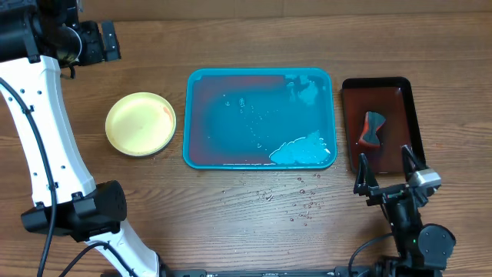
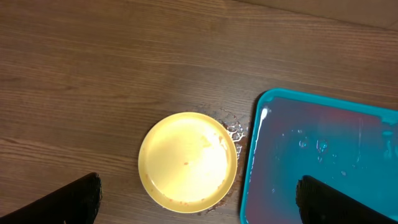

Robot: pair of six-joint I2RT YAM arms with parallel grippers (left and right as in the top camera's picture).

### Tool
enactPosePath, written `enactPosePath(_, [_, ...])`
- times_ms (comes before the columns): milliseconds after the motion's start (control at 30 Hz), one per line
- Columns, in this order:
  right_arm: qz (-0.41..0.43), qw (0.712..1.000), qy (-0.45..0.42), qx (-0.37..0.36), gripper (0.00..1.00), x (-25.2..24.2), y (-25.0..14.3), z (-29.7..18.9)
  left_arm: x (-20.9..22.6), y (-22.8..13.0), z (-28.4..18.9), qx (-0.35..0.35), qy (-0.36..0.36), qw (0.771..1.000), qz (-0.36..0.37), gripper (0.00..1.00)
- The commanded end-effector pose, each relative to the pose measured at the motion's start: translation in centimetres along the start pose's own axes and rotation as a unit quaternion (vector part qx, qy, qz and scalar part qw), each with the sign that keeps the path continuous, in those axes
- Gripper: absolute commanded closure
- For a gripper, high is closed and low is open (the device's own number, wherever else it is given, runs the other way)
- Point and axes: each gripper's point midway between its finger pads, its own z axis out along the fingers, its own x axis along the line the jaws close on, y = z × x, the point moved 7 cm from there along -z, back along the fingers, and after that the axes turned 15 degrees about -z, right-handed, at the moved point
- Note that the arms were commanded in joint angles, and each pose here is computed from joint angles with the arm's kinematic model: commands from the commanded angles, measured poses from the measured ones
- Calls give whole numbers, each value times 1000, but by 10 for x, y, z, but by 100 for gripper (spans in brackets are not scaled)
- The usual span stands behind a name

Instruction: Clean dirty plates on tray and stack at the side

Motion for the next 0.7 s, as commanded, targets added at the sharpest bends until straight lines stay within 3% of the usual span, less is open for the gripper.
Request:
enactPosePath(0, [6,1000,0,9,0,1,-12,0,-1,1,-7,-10,-2,1000,7,0])
enactPosePath(100, [-26,998,6,53,0,3,-27,-1,-1,1,-7,-10,-2,1000,7,0])
enactPosePath(233, [-86,995,-3,54,0,1,-27,-1,-1,1,-7,-10,-2,1000,7,0])
enactPosePath(667, [-86,995,-2,54,0,1,-27,-1,-2,1,-7,-10,-2,1000,8,0])
